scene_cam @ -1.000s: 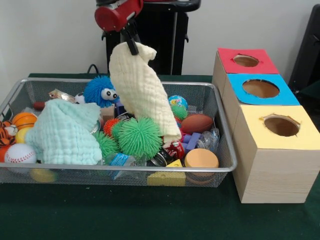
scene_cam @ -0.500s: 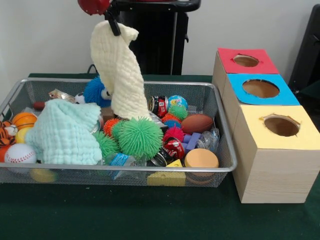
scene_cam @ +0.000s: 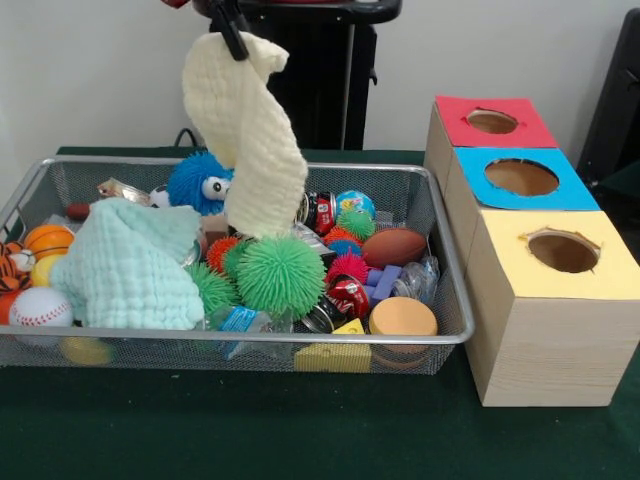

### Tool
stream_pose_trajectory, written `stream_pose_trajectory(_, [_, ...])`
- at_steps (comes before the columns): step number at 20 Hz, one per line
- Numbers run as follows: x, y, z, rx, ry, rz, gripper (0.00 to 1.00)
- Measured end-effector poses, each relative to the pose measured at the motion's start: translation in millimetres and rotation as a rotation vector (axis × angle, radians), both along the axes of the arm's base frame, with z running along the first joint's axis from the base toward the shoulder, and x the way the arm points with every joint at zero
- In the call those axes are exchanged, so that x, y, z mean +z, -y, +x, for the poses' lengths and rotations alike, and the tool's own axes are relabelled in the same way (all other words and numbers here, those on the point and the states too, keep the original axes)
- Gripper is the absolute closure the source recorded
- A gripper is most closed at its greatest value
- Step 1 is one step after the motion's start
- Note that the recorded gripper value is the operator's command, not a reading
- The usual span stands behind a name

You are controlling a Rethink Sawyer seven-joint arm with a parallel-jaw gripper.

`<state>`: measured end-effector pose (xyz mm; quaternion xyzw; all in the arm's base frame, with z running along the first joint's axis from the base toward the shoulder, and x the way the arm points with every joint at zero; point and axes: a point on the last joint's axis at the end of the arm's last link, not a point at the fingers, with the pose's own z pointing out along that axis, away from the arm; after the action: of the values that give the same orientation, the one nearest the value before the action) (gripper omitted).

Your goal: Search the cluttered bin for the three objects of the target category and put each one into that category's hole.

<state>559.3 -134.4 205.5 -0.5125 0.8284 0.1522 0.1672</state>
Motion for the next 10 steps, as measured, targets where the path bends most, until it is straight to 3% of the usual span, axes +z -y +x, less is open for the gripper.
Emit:
stream_pose_trajectory(3, [11.7,1.0,18.0,-0.049,0.143,0.053,1.0])
stream_pose_trajectory(7, [43.6,11.1,52.2,-0.19,0.455,0.159,1.0])
stream_pose_trajectory(10, [70.9,23.1,68.8,-0.299,0.662,0.227,1.0])
